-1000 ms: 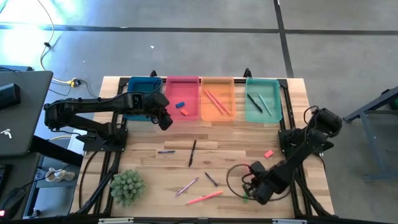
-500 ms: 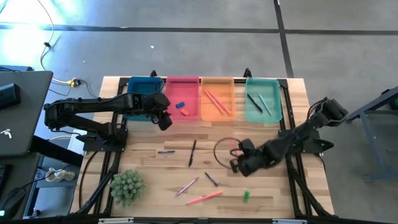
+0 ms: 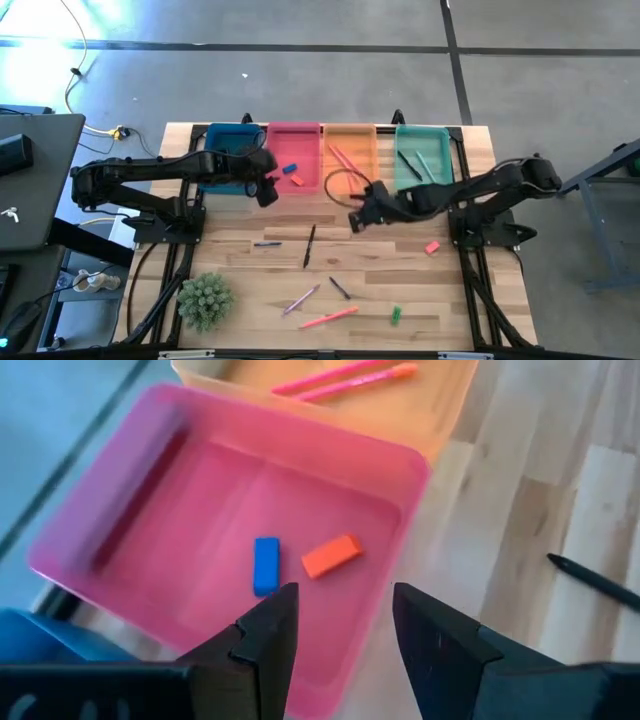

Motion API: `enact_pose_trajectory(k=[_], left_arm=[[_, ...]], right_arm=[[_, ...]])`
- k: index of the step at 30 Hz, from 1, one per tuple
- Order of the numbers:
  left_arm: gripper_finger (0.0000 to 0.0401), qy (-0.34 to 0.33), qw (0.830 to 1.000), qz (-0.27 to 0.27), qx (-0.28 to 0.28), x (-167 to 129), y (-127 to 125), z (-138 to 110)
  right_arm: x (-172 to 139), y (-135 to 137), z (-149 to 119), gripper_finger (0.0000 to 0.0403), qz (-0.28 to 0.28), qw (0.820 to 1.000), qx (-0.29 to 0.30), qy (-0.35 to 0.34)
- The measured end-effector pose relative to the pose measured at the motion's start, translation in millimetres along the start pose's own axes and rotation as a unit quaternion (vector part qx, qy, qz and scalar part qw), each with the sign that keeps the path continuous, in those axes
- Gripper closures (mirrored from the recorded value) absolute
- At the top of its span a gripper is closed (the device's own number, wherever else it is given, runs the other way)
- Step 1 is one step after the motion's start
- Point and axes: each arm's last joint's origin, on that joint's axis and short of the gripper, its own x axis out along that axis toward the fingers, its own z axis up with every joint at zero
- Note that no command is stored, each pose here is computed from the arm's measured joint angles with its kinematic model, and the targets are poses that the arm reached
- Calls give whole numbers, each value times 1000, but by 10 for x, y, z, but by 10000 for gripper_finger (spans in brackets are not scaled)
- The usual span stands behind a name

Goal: Sort crayons/erasers/pens/pencils in bins
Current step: Put the pink pencil into the orange bin

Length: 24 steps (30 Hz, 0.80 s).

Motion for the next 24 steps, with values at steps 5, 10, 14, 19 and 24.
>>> enact_pose_trajectory(k=[5,10,14,19,24], left_arm=[[247,-18,1000,12,17,14,76,40],[247,-32,999,25,20,27,164,71],[247,-33,999,31,10,33,207,74],[247,-34,998,31,-32,36,224,72],[247,-35,993,18,-110,36,214,71]], right_arm=[[66,-8,316,400,37,998,-7,-60],[96,-41,596,400,64,991,-19,-116],[104,-88,809,400,82,983,-45,-156],[120,-230,1067,400,91,977,-68,-179],[139,-426,1269,400,74,974,-112,-185]])
